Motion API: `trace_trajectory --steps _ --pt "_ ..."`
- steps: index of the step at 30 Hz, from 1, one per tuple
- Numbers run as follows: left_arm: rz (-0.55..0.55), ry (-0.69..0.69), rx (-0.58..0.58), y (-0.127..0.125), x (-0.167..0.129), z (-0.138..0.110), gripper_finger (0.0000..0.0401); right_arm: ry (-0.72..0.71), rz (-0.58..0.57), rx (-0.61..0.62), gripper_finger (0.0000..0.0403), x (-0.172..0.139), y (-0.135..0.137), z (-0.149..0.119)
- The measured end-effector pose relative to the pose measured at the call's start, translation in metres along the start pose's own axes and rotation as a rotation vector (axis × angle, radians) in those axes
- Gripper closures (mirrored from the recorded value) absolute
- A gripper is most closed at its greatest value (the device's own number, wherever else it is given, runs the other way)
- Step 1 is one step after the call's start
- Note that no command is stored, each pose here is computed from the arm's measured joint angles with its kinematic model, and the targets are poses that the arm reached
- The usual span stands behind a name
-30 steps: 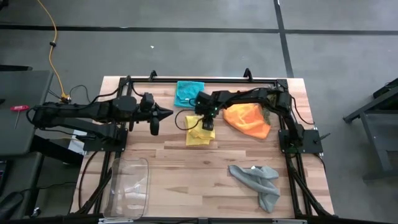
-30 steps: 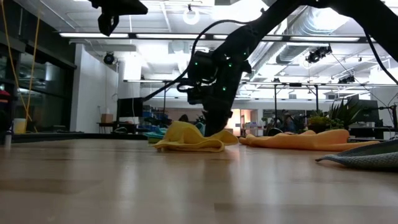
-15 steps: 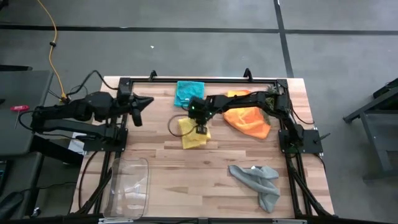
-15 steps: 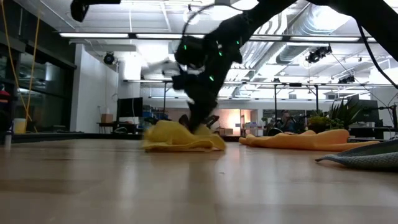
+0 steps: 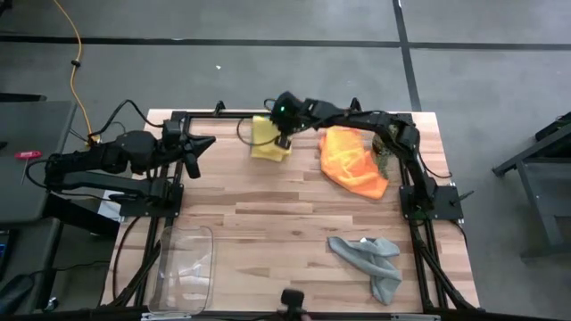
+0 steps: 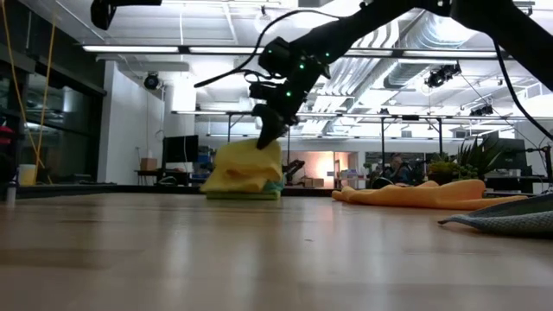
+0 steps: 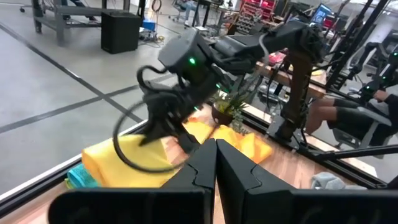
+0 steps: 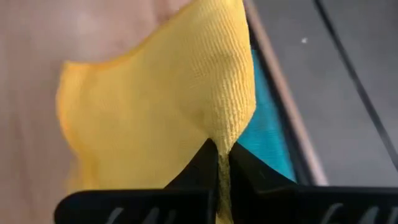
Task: Fold microfiber towels
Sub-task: Stack the yellow microfiber towel on the folded microfiber towels
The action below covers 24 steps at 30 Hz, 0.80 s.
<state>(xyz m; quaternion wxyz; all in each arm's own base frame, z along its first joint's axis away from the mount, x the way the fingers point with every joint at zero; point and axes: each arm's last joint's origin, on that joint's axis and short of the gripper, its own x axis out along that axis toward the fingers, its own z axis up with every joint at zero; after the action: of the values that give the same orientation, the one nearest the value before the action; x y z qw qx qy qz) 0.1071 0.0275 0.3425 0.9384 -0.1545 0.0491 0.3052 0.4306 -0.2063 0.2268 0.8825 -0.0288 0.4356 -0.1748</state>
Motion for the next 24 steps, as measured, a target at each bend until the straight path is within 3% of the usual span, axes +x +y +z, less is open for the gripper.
trace_trajectory --steps 7,18,21,24 --pt "0.0 0.001 -0.018 0.0 0.0 0.0 0.0401 -0.013 -0.05 0.047 0.0402 0.004 -0.032 -0.006" --pt "0.003 0.013 -0.04 0.0 0.002 -0.001 0.0401 0.016 -0.032 0.016 0.0401 0.034 -0.027 -0.018" --pt "0.004 0.017 -0.038 0.0 0.001 -0.002 0.0401 -0.02 -0.037 0.015 0.0377 0.034 -0.028 -0.014" --pt "0.006 0.02 -0.037 0.0 0.002 -0.002 0.0401 -0.013 -0.031 0.017 0.0327 0.034 -0.029 -0.015"
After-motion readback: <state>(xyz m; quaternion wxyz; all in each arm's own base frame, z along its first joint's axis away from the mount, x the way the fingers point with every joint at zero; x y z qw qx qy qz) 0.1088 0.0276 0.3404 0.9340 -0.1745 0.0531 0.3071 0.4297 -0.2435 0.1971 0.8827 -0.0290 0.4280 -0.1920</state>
